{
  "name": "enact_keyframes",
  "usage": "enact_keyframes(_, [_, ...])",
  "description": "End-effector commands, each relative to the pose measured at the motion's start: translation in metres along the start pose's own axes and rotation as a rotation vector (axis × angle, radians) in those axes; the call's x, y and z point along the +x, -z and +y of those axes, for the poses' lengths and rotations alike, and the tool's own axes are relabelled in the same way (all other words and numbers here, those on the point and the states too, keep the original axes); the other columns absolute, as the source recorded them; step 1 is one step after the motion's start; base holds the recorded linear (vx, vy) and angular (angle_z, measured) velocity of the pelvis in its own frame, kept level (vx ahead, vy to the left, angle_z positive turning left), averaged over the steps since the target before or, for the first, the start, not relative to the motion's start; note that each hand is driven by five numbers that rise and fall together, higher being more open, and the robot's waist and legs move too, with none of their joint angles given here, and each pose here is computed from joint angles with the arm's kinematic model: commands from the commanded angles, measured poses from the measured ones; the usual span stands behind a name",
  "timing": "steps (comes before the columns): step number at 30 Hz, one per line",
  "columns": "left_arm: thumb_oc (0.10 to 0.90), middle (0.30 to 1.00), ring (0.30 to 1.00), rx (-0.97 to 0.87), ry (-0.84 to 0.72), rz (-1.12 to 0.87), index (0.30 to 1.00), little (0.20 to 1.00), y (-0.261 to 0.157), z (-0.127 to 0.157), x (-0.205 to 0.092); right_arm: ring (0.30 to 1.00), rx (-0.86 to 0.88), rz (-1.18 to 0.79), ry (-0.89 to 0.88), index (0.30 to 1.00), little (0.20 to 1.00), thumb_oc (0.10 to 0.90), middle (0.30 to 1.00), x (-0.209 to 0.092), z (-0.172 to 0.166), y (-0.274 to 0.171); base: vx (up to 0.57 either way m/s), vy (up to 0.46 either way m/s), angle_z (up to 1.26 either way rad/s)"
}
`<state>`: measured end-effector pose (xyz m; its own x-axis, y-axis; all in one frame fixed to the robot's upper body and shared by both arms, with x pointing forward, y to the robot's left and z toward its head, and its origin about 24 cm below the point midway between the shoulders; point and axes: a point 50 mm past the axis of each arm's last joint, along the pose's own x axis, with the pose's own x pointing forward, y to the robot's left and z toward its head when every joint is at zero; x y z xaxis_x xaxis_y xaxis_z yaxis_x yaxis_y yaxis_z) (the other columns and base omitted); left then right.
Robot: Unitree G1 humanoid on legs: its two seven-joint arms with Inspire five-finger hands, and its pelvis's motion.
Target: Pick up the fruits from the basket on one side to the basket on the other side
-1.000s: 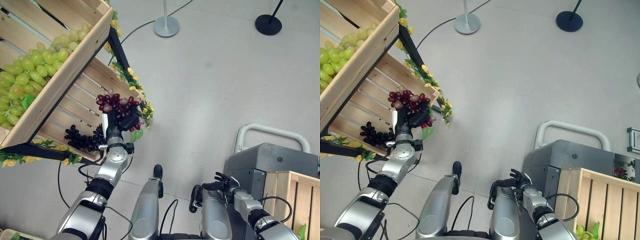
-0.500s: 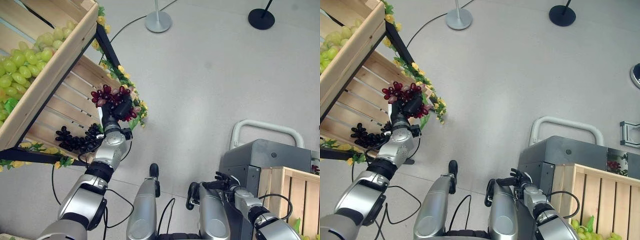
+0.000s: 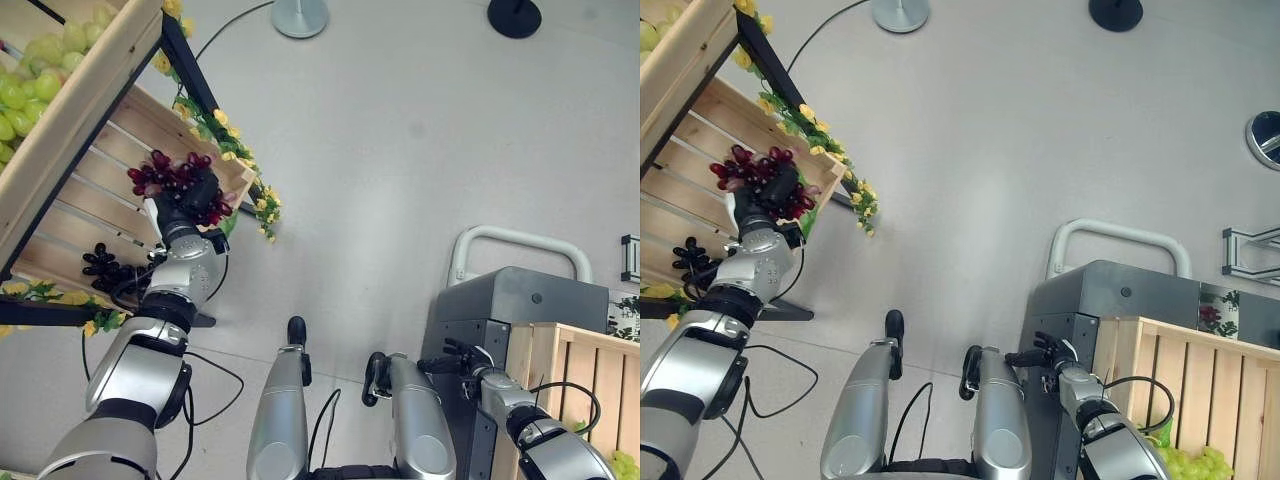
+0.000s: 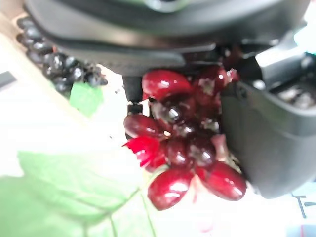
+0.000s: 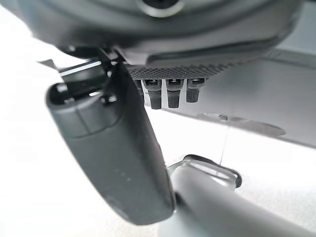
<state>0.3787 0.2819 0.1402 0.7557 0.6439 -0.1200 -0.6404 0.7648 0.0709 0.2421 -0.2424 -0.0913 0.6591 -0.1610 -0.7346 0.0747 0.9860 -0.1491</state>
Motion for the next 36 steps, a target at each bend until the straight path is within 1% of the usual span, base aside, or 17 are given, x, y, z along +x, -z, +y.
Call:
enact_keyframes(1, [0.400,0.300,0.300,-0.116,-0.154,-0.253,0.300,0.300,-0.095,0.036,0.010,0.900,-0.027,-0.039,0.035,0.900,0.900,0.800,0.900,-0.004,-0.015,0.006,-0.02,-0.007,0.11])
enact_keyframes(3, [0.400,0.300,0.300,-0.118,-0.176,-0.244,0.300,0.300,-0.095,0.042,0.011,0.900,-0.025,-0.042,0.038,0.900,0.900,0.800,0.900,-0.004,-0.015,0.006,-0.01,-0.007,0.05])
enact_keyframes(5, [0.400,0.300,0.300,-0.126,-0.219,-0.223,0.300,0.300,-0.094,0.055,0.016,0.900,-0.026,-0.048,0.036,0.900,0.900,0.800,0.900,-0.005,-0.014,0.009,-0.01,-0.007,0.06])
enact_keyframes(10, [0.400,0.300,0.300,-0.140,-0.254,-0.203,0.300,0.300,-0.094,0.071,0.020,0.900,-0.023,-0.068,0.018,0.900,0.900,0.800,0.900,-0.005,-0.011,0.005,-0.02,0.004,0.07])
enact_keyframes(11, [0.800,0.900,0.900,-0.143,-0.261,-0.194,0.900,0.900,-0.094,0.076,0.021,0.900,-0.020,-0.075,0.010,0.900,0.900,0.800,0.900,-0.005,-0.011,0.004,0.00,0.000,0.00])
enact_keyframes(16, [0.800,0.900,0.900,-0.135,-0.241,-0.164,0.900,0.900,-0.089,0.080,0.025,0.900,-0.014,-0.085,-0.005,0.900,0.900,0.800,0.900,-0.005,-0.006,0.002,0.00,0.000,0.00])
enact_keyframes(26, [0.800,0.900,0.900,-0.113,-0.257,-0.142,0.900,0.900,-0.091,0.085,0.027,0.900,-0.003,-0.086,-0.037,0.900,0.900,0.800,0.900,-0.004,0.001,0.004,0.00,0.000,0.00])
enact_keyframes(36, [0.800,0.900,0.900,-0.067,-0.234,-0.085,0.900,0.900,-0.085,0.084,0.029,0.900,0.006,-0.076,-0.046,0.900,0.900,0.800,0.900,-0.004,0.003,0.008,0.00,0.000,0.00])
